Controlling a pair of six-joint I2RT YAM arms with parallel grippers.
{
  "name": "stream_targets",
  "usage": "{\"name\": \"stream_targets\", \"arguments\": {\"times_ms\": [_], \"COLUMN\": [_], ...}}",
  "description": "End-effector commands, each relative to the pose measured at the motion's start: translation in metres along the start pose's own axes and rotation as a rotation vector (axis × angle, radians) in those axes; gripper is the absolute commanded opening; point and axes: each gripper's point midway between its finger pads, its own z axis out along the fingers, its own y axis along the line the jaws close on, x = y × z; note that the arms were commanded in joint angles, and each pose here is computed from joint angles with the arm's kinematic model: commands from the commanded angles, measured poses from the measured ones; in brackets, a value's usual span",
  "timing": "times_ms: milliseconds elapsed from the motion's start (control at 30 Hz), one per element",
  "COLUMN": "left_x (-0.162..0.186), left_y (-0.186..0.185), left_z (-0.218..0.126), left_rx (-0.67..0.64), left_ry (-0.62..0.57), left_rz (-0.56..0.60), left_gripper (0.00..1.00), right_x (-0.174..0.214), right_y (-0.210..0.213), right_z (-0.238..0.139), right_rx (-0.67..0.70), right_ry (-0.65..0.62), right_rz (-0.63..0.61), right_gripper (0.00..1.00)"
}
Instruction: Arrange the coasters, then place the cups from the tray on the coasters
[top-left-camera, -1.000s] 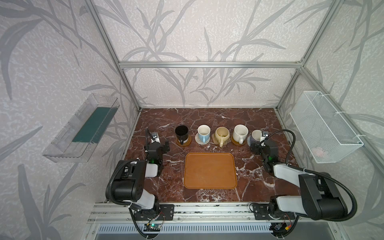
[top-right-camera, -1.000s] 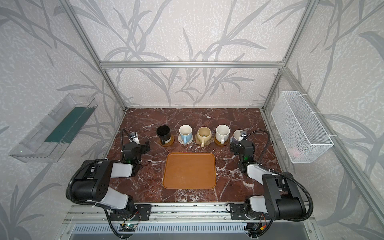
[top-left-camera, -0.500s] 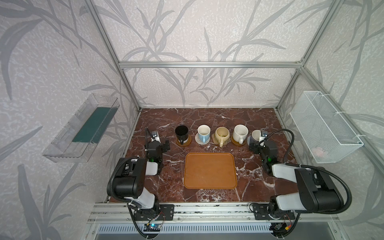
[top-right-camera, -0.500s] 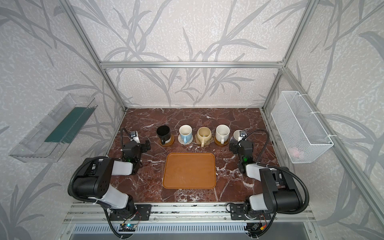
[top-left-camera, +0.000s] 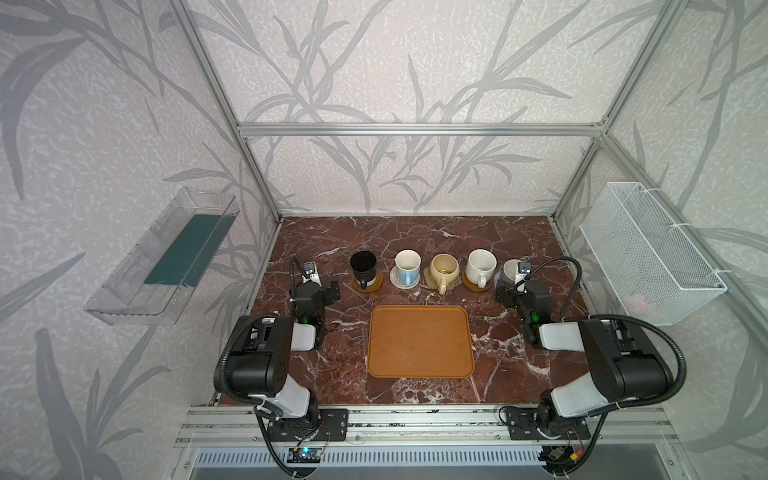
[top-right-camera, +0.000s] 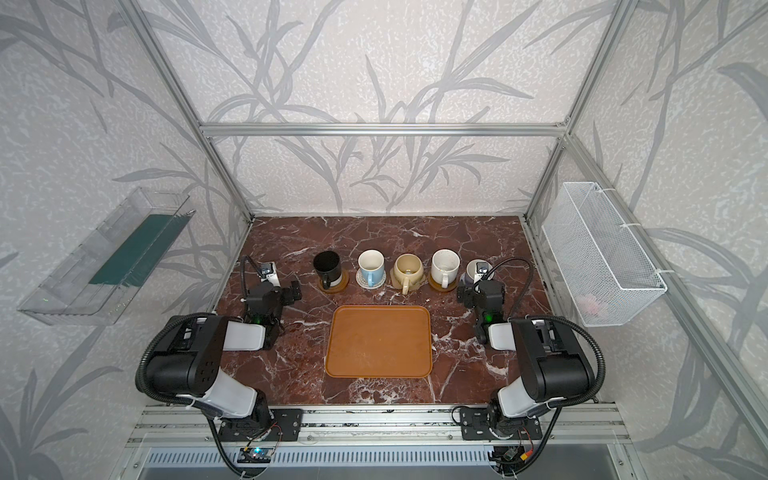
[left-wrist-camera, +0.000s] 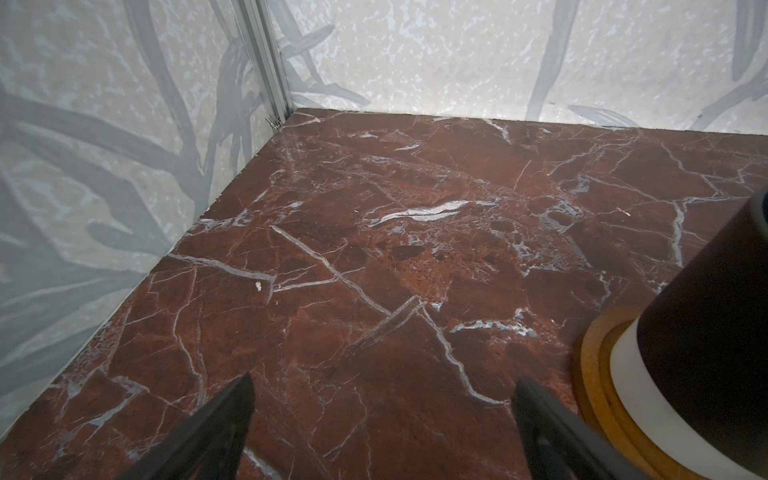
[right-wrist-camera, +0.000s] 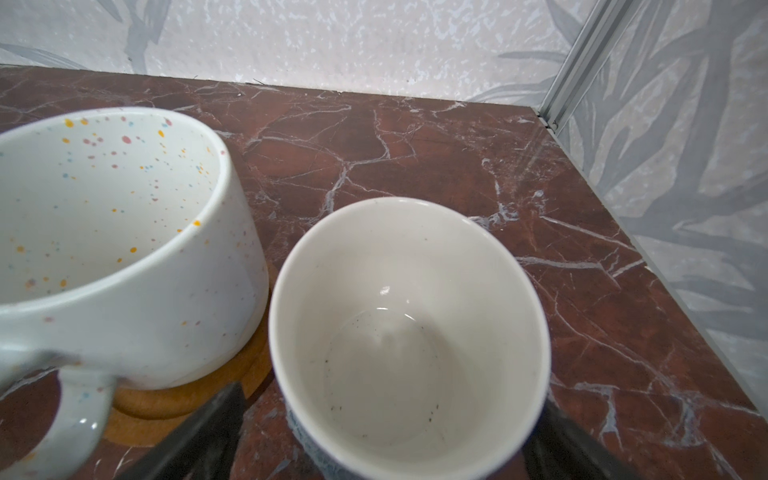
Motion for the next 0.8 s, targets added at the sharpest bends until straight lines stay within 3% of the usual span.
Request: {"name": "stream_targets", "arguments": {"times_ms": [0, 167, 767], "left_x": [-0.0112, -0.01, -0.0104], "left_y": [-0.0056, -0.0127, -0.0068], "left_z": [0.0033, 0.0019, 0.0041], "left_rx": [0.036, 0.126, 0.08], "left_ry": [-0.028, -0.028, -0.021], "left_rz": [0.001, -0.01, -0.011], "left_gripper": [0.99, 0.99, 0.99], "right_x": [-0.0159, -0.0161, -0.0165], "right_y": [0.0052, 0.0051, 0.0072], "right_z": [0.0002, 0.0001, 0.0005], "right_rx": [-0.025, -0.024, -0.03], "right_ry": [-0.052, -0.054, -0.051], "right_rz": [-0.006, -0.007, -0.015], "right_gripper": [0.99, 0.99, 0.99]}}
